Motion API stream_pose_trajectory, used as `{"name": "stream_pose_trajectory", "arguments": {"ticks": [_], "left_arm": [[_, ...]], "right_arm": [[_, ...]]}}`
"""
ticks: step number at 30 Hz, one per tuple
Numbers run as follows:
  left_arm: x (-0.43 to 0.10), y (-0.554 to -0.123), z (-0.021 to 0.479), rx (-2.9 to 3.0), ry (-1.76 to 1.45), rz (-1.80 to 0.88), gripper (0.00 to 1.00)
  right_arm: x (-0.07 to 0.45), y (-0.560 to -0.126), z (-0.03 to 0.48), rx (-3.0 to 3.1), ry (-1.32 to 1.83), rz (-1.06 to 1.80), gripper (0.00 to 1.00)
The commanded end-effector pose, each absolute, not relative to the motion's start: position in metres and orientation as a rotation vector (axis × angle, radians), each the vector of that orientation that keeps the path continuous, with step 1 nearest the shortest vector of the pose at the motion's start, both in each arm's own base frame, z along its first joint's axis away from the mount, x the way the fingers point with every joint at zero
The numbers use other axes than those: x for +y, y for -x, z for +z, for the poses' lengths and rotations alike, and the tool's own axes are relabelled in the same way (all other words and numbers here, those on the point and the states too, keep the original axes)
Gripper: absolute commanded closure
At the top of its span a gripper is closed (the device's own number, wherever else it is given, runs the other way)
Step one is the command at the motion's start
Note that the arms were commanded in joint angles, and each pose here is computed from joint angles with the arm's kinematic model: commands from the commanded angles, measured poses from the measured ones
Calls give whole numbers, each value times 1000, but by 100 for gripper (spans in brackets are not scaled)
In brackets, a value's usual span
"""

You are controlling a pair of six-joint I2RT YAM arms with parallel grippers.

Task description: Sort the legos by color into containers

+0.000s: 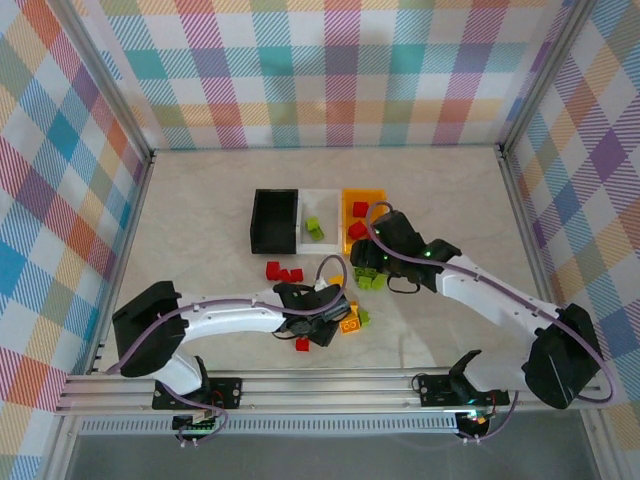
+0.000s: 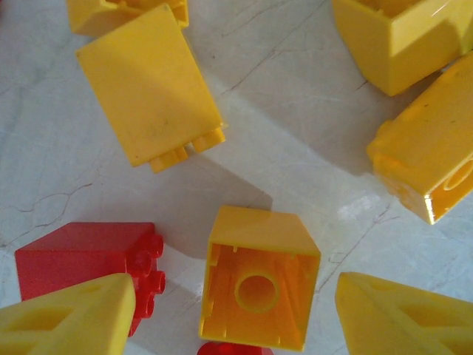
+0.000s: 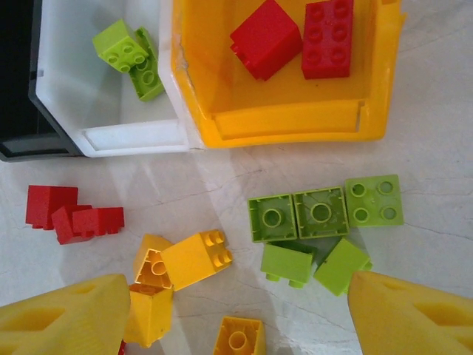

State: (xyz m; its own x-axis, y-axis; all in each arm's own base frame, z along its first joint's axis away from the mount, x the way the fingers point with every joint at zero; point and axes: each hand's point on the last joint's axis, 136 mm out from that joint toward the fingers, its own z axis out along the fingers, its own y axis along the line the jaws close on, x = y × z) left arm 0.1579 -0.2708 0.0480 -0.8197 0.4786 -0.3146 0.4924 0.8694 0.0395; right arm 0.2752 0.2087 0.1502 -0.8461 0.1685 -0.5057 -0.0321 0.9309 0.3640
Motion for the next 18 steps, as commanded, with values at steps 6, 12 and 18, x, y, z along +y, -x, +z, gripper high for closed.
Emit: {"name": "stream_pose_trajectory", "arguments": {"ticks": [6,12,18], "left_arm": [[-288,-160,49,2692,-800,-63,44],[-284,-158,58,2689,-770,-86,60],[-272,-176,102,2601,-643,-119,65]], "right_arm": [[196,-271,152,2506,-158,471,22],[191,-271,154,2496,-172,467,22],[191,-271,151,2498,-183,475,22]]}}
